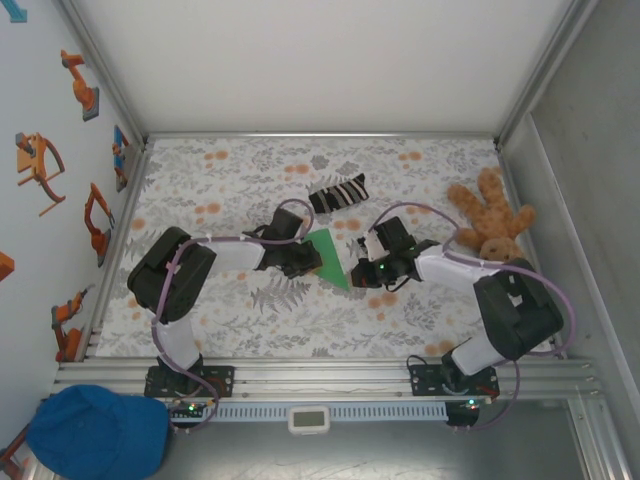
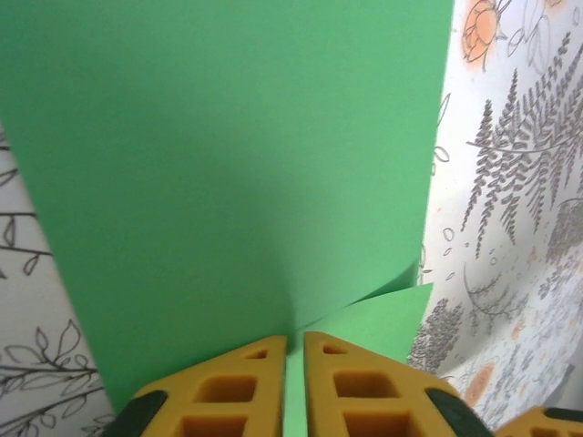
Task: Fold a paper plane with a square sheet of paper (pick it up from the middle)
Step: Third fold the triangle at the center of the table.
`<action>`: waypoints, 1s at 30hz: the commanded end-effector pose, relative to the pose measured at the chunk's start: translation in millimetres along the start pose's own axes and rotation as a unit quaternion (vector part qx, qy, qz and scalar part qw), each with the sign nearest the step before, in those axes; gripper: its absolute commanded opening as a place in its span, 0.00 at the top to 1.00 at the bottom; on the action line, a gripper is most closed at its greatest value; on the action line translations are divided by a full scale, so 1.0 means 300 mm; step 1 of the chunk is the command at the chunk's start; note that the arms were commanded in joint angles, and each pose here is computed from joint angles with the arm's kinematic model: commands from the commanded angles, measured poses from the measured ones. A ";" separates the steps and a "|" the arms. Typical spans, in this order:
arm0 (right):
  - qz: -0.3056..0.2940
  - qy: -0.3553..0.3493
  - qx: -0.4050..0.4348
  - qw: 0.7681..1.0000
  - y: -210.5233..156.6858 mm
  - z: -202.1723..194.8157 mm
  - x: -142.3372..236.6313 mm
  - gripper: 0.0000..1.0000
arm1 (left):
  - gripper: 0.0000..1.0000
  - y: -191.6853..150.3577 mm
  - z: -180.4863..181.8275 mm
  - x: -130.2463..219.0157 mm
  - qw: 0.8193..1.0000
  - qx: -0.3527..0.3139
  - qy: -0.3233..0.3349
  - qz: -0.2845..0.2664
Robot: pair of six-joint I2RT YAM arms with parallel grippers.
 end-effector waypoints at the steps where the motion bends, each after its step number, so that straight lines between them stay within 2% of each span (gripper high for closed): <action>1: -0.056 0.000 0.007 0.998 0.104 0.029 0.024 0.99 | 0.77 0.023 -0.100 0.096 0.999 -0.013 -0.044 -0.025; 5: -0.057 0.011 0.004 0.998 0.169 0.042 -0.014 0.94 | 0.61 0.028 -0.072 0.145 0.997 0.023 -0.061 -0.052; 10: -0.046 0.016 0.017 0.999 0.210 0.072 -0.057 0.91 | 0.55 0.012 0.028 0.170 0.993 0.080 -0.058 -0.071; 21: -0.012 -0.022 -0.002 1.000 0.226 0.013 -0.137 0.90 | 0.54 -0.021 0.055 0.130 0.991 0.108 -0.059 -0.058; 30: 0.016 -0.043 -0.024 0.999 0.193 -0.038 -0.190 0.90 | 0.55 -0.016 0.049 0.089 0.991 0.109 -0.057 -0.043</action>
Point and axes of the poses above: each hand's point on the last joint's axis, 136 mm out from that joint toward the fingers, its own x axis back along the fingers, its own z axis along the line the jaws close on, y = z × x, the point moved 5 cm from there along x, back along the fingers, and after that the axes turned 10 degrees about x, right-handed, at the moved point
